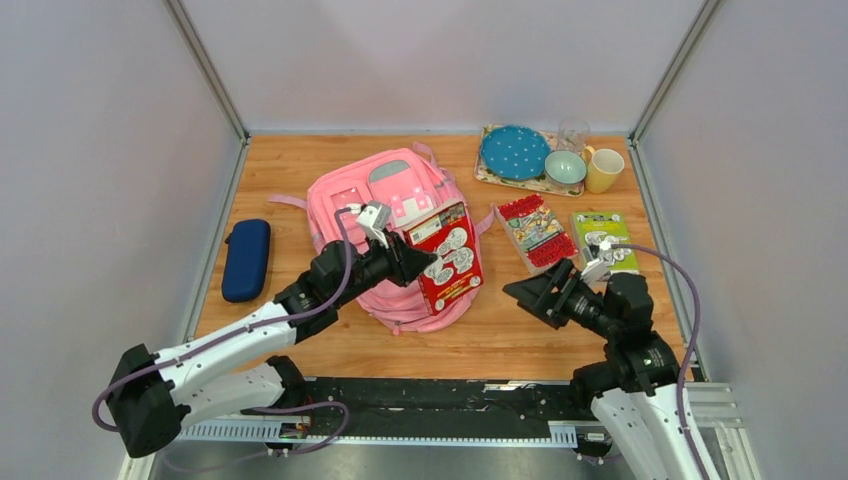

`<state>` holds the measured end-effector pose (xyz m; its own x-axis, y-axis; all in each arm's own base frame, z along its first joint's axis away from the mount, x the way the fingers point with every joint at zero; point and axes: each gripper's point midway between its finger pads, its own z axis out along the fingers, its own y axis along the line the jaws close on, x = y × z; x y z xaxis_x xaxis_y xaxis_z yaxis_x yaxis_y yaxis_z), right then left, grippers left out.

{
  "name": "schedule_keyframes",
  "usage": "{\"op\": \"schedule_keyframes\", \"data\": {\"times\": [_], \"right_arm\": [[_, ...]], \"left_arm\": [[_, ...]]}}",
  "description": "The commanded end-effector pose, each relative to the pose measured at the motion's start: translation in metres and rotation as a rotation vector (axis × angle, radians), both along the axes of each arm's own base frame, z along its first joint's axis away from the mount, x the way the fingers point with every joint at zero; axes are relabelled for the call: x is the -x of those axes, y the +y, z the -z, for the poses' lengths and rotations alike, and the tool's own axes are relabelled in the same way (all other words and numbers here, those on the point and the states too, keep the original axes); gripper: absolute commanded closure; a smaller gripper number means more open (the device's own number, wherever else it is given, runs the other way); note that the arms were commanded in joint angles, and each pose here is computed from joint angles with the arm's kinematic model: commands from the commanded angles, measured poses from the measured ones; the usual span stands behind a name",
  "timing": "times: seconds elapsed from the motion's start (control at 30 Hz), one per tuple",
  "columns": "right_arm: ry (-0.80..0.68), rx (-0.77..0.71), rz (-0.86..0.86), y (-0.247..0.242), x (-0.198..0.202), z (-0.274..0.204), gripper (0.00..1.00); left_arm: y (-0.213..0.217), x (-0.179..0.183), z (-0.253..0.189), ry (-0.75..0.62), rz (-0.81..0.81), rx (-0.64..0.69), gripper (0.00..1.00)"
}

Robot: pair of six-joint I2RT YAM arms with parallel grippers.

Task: Pack the student bag
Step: Pick up the book from the center of the board.

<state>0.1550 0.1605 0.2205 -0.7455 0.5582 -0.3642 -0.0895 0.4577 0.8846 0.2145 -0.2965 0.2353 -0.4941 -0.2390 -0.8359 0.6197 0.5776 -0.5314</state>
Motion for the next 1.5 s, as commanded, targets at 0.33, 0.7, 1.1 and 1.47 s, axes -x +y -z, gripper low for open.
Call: {"op": "schedule_keyframes", "data": {"times": [0.33, 0.7, 1.1, 1.47], "right_arm": [[-0.093, -0.178, -0.033, 0.077, -0.025, -0.014, 0.06], [-0.118, -0.278, -0.011, 0.091, -0.045, -0.021, 0.04], [-0.223, -0.371, 0.032, 0.091, -0.059, -0.058, 0.32], [-0.26, -0.232, 0.172, 0.054, -0.059, -0.059, 1.0]], "left_arm": [[0.017, -0.006, -0.081, 0.058, -0.132, 0.564, 1.0], [0.023, 0.002, -0.096, 0.129, -0.089, 0.728, 1.0], [0.02, 0.008, -0.079, 0.244, -0.002, 0.798, 1.0], [0.015, 0.001, 0.017, 0.289, -0.03, 0.198, 0.36]]}}
